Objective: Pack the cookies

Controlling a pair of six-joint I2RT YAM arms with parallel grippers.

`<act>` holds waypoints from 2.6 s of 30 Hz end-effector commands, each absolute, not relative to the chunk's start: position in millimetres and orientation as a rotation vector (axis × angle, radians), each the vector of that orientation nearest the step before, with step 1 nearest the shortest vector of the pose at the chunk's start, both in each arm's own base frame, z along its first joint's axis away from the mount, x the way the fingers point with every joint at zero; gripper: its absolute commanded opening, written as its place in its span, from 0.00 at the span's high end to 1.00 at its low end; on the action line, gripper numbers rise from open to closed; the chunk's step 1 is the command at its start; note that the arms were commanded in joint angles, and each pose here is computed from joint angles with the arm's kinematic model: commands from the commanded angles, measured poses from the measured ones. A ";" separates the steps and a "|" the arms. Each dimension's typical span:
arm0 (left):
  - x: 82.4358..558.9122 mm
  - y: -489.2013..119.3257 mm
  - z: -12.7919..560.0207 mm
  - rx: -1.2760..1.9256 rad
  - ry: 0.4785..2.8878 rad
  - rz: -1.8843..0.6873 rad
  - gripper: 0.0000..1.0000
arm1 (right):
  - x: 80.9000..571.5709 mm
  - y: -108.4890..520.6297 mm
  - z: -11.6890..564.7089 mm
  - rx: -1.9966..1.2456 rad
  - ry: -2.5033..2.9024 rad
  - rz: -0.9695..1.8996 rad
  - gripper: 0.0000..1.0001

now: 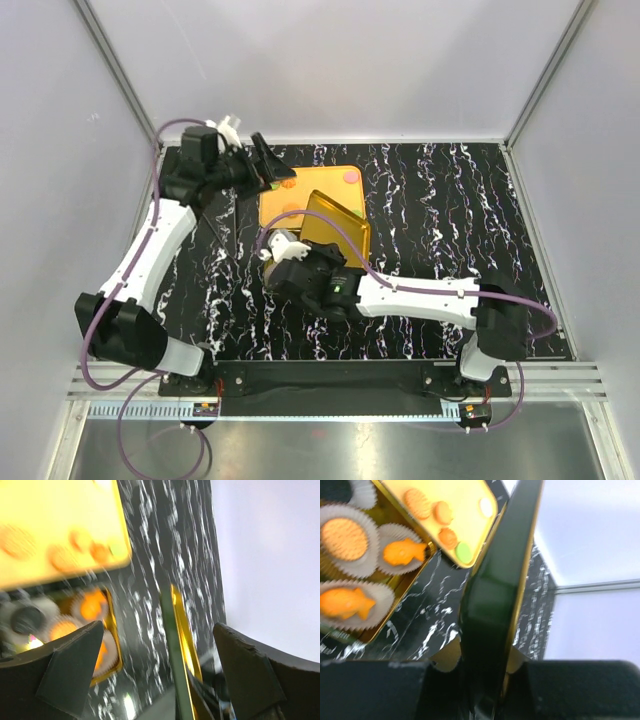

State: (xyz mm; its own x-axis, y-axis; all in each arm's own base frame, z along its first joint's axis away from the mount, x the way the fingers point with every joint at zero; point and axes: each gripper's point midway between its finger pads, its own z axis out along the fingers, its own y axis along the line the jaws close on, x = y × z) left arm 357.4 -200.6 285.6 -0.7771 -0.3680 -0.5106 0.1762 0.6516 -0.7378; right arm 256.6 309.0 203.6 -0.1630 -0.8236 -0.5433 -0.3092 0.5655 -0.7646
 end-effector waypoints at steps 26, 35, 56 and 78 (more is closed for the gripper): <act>318.2 -99.4 261.0 -0.300 2.073 -0.580 0.01 | 260.2 374.1 312.9 -0.407 1.965 1.689 1.00; 323.0 -87.8 211.2 -0.357 2.190 -0.470 0.01 | 280.1 396.9 260.0 -0.288 1.939 1.920 1.00; 336.1 -134.6 133.5 -0.374 2.317 -0.646 0.01 | 302.5 382.3 142.3 -0.097 2.024 2.036 1.00; 328.8 -164.4 96.3 -0.297 2.410 -0.776 0.02 | 307.2 357.0 101.5 0.011 2.051 2.061 0.96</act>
State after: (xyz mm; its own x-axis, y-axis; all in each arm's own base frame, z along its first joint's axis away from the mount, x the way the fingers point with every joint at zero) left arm 320.0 -154.5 88.1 -0.8125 -0.3869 -0.4360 -0.0882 0.8209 -0.5642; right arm 306.0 361.6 98.2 -0.9800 0.1630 -0.1145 -0.1097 0.0384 0.9932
